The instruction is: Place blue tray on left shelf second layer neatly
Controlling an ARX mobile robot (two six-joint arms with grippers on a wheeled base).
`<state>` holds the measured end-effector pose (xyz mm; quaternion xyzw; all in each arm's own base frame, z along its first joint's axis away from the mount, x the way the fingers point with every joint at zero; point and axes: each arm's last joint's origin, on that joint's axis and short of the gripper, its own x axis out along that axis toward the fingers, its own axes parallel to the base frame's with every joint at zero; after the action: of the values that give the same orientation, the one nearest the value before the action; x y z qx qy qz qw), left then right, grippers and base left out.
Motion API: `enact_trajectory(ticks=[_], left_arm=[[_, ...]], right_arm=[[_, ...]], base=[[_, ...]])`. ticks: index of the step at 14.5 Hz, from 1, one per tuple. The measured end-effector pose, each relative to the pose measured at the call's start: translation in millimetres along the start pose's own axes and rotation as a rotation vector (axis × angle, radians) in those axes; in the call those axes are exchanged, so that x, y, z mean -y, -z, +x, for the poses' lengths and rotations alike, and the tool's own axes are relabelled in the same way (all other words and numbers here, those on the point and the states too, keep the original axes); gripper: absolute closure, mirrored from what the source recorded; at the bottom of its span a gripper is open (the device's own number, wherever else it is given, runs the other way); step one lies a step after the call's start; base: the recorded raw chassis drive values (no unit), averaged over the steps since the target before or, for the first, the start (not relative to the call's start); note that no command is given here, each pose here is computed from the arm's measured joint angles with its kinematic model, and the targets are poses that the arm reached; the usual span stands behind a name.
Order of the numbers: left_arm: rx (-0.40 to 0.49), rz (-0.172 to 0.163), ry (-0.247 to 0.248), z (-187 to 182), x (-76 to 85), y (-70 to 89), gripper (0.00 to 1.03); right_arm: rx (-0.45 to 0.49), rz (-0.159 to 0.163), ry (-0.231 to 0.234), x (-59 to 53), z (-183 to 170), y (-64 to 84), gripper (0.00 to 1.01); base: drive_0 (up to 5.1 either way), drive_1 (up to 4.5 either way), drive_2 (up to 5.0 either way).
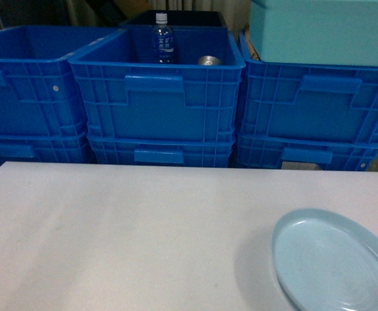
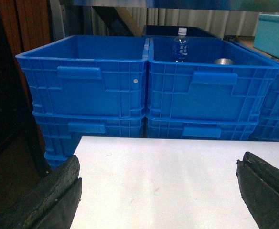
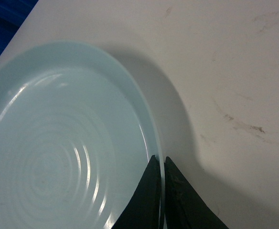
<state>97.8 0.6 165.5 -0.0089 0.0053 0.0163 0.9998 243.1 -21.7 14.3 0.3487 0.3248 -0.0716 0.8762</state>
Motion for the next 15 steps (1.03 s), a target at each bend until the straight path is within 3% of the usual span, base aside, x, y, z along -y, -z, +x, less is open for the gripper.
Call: enact_trajectory(ticks=[1,2,4,6,7,8,10,11,15], left_arm=[[0.0,0.0,0.0,0.0,0.0,0.0,0.05],[0.0,0.0,0.001,0.0,0.0,0.0,0.05],[0.0,0.0,0.0,0.0,0.0,0.0,0.05],[0.0,0.0,0.0,0.0,0.0,0.0,0.05],[0.0,0.0,0.0,0.0,0.0,0.0,0.05],[0.0,0.0,0.0,0.0,0.0,0.0,0.05],[0.0,0.0,0.0,0.0,0.0,0.0,0.05],[0.0,0.0,0.0,0.0,0.0,0.0,0.05],[0.0,0.0,0.0,0.0,0.0,0.0,0.05]], right_arm=[[-0.004,0.007,-0.005,1.5,0.4,-1.4,0.99],[-0.005,-0.007,-0.011,-2.0,2.4,-4.6,0.99],[0.024,-0.093,-0.032,-27.9,0.7,-15.7,0.99],[0.148,-0.306,-0.148,-82.4,-21.8,-47.2,0.99],[0.216,-0.402,-0.179,-103.0,-38.6,-61.2,0.99],[0.265,-0.474,-0.187,-113.5,-56.2,-71.4,0.99],[0.362,-0.584,-0.166,-120.5,-88.6,-77.5,0.99],[0.41,-0.624,-0.166,-120.7,-101.7,-76.4,0.99],[0.489,-0.678,-0.201,-120.5,-153.0,-70.8,0.99]], base=[[0.0,0.0,0.0],[0.0,0.0,0.0],[0.0,0.0,0.0],[0.0,0.0,0.0],[0.0,0.0,0.0],[0.0,0.0,0.0],[0.0,0.0,0.0],[0.0,0.0,0.0],[0.0,0.0,0.0]])
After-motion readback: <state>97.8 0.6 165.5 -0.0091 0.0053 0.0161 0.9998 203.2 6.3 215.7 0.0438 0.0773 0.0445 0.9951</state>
